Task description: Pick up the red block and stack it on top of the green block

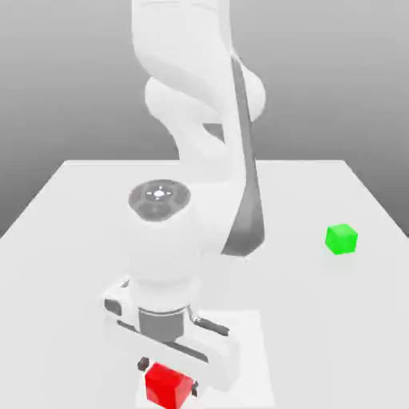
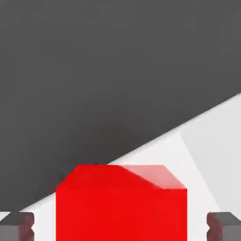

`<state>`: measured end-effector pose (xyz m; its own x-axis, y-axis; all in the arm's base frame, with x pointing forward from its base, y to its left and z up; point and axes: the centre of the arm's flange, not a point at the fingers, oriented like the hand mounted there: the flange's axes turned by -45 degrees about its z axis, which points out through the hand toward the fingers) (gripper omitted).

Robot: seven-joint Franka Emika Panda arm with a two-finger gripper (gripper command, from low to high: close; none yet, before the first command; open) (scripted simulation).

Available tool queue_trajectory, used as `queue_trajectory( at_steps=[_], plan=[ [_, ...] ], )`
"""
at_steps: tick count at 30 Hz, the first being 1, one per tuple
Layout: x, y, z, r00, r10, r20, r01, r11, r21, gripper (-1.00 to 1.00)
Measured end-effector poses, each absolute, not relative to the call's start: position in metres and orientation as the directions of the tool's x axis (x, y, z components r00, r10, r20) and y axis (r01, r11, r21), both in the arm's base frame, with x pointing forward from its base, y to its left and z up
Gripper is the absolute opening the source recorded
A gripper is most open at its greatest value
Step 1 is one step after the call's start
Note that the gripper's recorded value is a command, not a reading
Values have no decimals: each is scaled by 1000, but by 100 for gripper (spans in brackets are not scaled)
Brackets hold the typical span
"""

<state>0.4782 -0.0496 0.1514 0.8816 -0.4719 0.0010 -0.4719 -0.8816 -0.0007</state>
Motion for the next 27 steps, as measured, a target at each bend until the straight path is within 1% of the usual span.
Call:
queue_trajectory(
  at_steps=[4,9,12,14,16,20,24,27],
  plan=[
    [478,-50,150,881,-472,1,-472,-881,-1,-100],
    [477,-44,204,888,-460,0,-460,-888,-3,-100],
    [466,27,222,959,-283,-4,-283,-959,-32,-100],
    [450,78,231,990,-141,-4,-141,-989,-49,-100],
    [420,148,239,998,63,-2,63,-996,-65,-100],
    [348,239,251,920,393,6,392,-916,-80,-100],
    [280,283,257,784,620,15,619,-781,-78,-100],
    [220,308,257,627,778,18,778,-625,-66,-100]
  ],
)
